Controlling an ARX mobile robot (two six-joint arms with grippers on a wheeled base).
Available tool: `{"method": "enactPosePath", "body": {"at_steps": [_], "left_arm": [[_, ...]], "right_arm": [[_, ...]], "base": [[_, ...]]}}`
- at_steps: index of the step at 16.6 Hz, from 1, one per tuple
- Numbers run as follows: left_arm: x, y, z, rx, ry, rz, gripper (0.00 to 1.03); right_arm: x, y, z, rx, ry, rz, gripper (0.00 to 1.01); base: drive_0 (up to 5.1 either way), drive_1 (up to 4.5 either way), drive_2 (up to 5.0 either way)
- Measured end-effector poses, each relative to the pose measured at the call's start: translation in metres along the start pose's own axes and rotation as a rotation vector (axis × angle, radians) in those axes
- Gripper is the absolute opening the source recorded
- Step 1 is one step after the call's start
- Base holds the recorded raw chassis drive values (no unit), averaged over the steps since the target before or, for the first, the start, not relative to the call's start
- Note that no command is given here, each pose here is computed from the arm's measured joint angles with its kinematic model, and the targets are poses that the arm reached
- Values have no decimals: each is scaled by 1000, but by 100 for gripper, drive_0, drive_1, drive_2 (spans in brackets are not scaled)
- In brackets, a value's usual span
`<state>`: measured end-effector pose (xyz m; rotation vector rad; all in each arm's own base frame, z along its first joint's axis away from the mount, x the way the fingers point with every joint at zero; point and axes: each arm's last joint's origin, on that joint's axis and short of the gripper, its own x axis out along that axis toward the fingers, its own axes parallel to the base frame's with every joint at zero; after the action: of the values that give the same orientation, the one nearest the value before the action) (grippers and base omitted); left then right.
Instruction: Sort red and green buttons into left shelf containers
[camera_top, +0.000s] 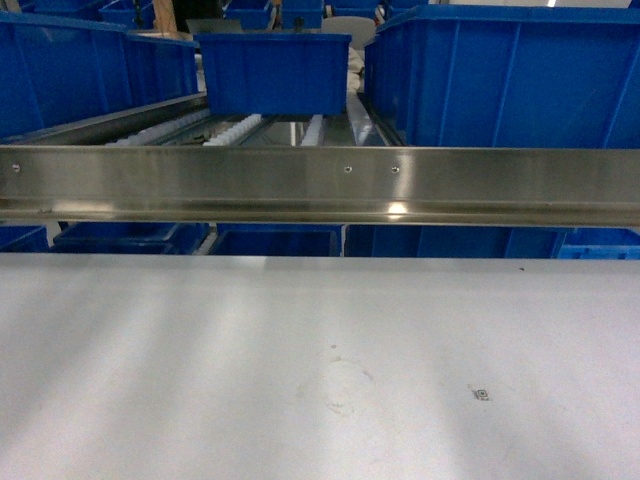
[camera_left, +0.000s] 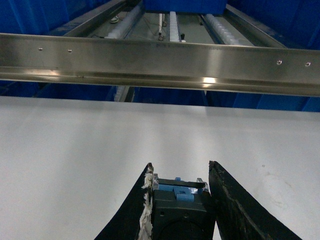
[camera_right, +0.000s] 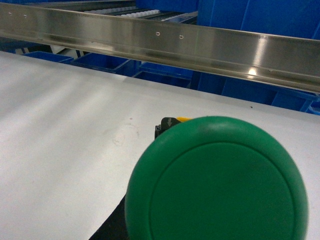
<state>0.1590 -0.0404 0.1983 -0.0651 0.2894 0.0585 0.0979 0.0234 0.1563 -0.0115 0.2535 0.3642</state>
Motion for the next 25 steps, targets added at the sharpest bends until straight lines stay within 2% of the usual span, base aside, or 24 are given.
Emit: {"method": "enactPosePath", "body": {"at_steps": [10, 14, 25], "left_arm": [[-10, 2, 4, -24, -36, 35, 28], [-8, 2, 2, -17, -17, 43, 28], [-9, 2, 2, -18, -20, 41, 27]], "right_arm": [[0, 0, 0, 0, 0, 0, 27], [0, 0, 0, 0, 0, 0, 27], [0, 0, 0, 0, 0, -3, 27]], "base": [[0, 0, 0], [0, 0, 0], [-465, 373, 101]]}}
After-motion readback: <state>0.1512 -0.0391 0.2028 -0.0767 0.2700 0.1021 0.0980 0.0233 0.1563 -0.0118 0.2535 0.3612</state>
